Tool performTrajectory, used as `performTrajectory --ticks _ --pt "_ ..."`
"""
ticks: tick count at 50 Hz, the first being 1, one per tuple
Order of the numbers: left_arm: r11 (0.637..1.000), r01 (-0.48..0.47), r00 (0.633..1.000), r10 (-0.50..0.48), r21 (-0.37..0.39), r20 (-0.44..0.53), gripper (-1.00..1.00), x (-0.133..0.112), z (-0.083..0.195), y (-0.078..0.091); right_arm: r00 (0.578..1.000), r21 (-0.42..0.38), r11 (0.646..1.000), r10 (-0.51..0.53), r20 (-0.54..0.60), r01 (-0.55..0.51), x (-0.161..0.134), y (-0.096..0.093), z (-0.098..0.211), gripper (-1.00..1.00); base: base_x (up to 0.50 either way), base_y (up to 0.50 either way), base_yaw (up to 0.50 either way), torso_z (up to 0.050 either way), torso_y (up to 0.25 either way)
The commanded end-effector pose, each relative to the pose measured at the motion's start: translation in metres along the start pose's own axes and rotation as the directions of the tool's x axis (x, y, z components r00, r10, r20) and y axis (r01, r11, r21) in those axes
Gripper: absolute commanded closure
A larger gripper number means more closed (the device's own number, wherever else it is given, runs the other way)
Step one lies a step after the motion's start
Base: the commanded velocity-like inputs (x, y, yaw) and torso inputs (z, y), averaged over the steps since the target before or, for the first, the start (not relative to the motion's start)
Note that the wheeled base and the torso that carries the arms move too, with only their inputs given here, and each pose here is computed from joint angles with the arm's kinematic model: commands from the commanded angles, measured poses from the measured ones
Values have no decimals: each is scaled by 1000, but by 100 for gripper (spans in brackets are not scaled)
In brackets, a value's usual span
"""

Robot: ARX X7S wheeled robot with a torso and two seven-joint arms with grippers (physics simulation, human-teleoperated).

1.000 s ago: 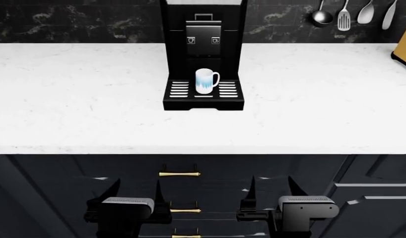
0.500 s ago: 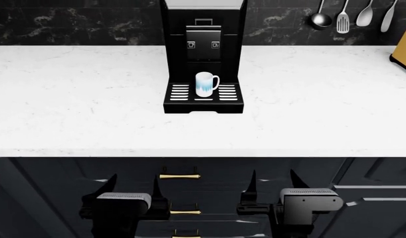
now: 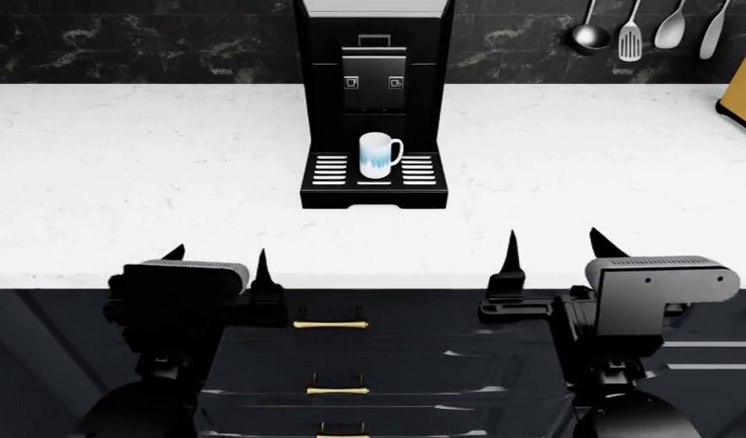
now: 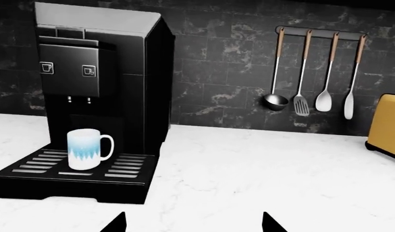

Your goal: Press the button on the coffee machine to serve coffee.

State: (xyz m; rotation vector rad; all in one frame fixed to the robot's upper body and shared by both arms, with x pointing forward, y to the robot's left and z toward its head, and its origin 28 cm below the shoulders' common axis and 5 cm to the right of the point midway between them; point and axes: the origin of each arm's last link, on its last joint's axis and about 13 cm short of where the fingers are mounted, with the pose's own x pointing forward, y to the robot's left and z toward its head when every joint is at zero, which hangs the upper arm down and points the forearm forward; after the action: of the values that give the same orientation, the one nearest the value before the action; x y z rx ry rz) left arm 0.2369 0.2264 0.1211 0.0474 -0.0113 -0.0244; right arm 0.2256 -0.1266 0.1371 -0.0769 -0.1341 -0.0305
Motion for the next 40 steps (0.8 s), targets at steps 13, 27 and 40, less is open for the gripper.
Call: performTrajectory --ticks 13,27,40 --pt "998 -51 998 52 22 -29 -100 11 8 19 999 -41 998 -37 4 37 -1 -22 13 -100 36 0 0 0 0" --pt "998 -58 998 59 25 -36 -100 12 4 20 999 -60 997 -51 -2 50 -2 -24 11 -100 235 0 0 0 0" --pt "998 -57 998 58 31 -40 -100 12 2 21 999 -59 997 -53 -8 52 -4 -25 9 -100 312 3 0 0 0"
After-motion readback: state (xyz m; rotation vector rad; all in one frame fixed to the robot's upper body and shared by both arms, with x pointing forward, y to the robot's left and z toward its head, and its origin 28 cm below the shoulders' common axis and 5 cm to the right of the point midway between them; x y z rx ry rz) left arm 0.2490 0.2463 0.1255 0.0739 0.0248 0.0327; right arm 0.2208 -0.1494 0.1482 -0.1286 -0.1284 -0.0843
